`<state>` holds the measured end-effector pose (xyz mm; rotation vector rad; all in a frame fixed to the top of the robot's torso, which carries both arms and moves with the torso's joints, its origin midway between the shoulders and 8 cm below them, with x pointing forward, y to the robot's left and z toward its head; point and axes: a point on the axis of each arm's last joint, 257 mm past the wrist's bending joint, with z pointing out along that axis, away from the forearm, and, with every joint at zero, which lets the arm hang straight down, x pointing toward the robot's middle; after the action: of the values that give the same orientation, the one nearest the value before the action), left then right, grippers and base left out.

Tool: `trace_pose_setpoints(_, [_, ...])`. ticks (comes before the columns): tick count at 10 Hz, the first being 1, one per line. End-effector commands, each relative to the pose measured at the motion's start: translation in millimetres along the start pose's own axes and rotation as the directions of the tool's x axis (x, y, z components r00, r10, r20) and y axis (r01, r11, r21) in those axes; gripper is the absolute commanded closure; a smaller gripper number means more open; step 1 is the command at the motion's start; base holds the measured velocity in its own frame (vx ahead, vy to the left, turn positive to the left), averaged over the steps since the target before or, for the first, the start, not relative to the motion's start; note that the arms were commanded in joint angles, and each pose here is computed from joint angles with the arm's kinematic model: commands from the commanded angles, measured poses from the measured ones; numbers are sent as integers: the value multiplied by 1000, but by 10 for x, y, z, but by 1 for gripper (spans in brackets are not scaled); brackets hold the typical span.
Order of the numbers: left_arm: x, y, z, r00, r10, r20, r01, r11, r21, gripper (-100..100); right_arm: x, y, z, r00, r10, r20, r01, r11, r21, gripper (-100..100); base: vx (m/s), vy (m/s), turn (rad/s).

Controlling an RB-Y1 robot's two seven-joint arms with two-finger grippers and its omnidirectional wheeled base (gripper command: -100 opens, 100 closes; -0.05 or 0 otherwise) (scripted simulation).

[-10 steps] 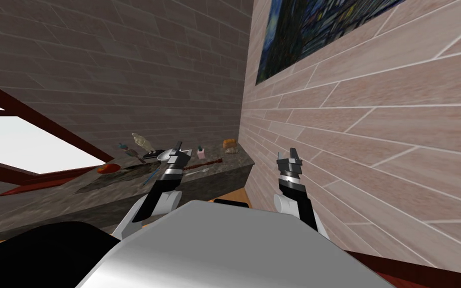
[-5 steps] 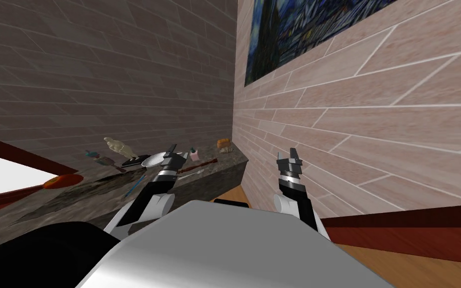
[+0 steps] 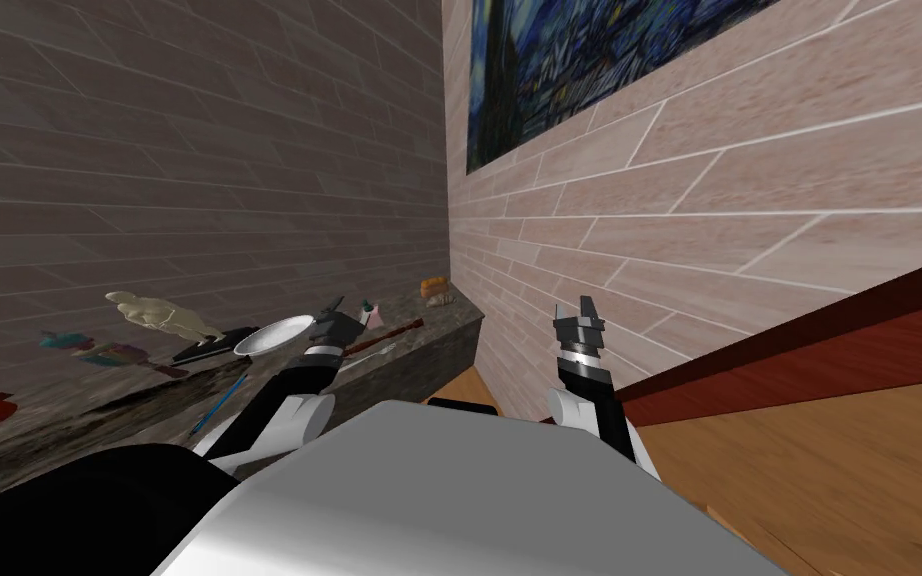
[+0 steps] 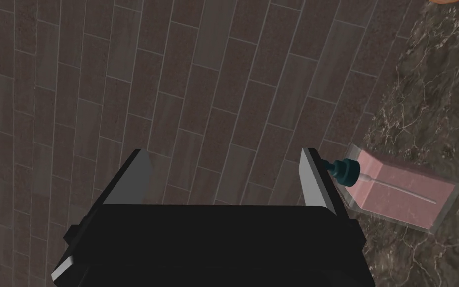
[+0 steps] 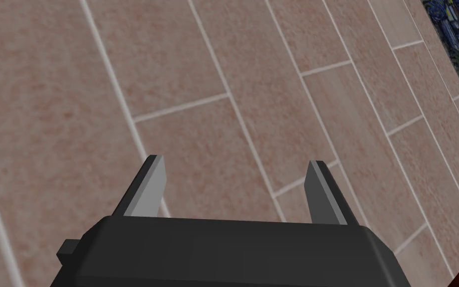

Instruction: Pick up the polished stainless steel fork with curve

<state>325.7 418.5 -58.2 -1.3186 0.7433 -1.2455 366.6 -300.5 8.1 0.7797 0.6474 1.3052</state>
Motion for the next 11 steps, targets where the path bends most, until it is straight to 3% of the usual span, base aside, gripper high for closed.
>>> trace_pose_setpoints(1, [-102,106,-20,999,-21,29,22,999,-41,-100,0,0,0,1000,0,0,0,1000,0,0,-18,5,-138])
trace_pose_setpoints(3, [-391,230,-138,990,-92,109,104,988,-111,-100,0,0,0,1000,0,0,0,1000,0,0,-21,1,-394])
trace_pose_setpoints(5, [-424,301,-151,988,-91,125,108,985,-137,-100,-1,0,-1,1000,0,0,0,1000,0,0,-12,11,-55])
trace_pose_setpoints(6, [-565,367,-230,978,-123,169,151,974,-169,-100,-1,-1,-1,1000,0,0,0,1000,0,0,-6,-2,-371])
trace_pose_setpoints(7, [-583,408,-241,977,-121,178,154,971,-184,-100,0,0,0,1000,0,0,0,1000,0,0,-9,11,-164])
trace_pose_setpoints(8, [-715,461,-329,964,-150,221,196,958,-207,-100,-1,0,-1,1000,0,0,0,1000,0,0,-7,10,-268])
trace_pose_setpoints(9, [-740,520,-350,961,-146,235,200,953,-228,-100,-1,0,0,1000,0,0,0,1000,0,0,-7,14,-130])
trace_pose_setpoints(10, [-860,556,-442,946,-172,275,242,940,-242,-100,-1,-1,-1,1000,0,0,0,1000,0,0,-7,9,-320])
trace_pose_setpoints(11, [-877,600,-461,943,-169,286,245,935,-257,-100,-1,0,0,1000,0,0,0,1000,0,0,-6,18,-166])
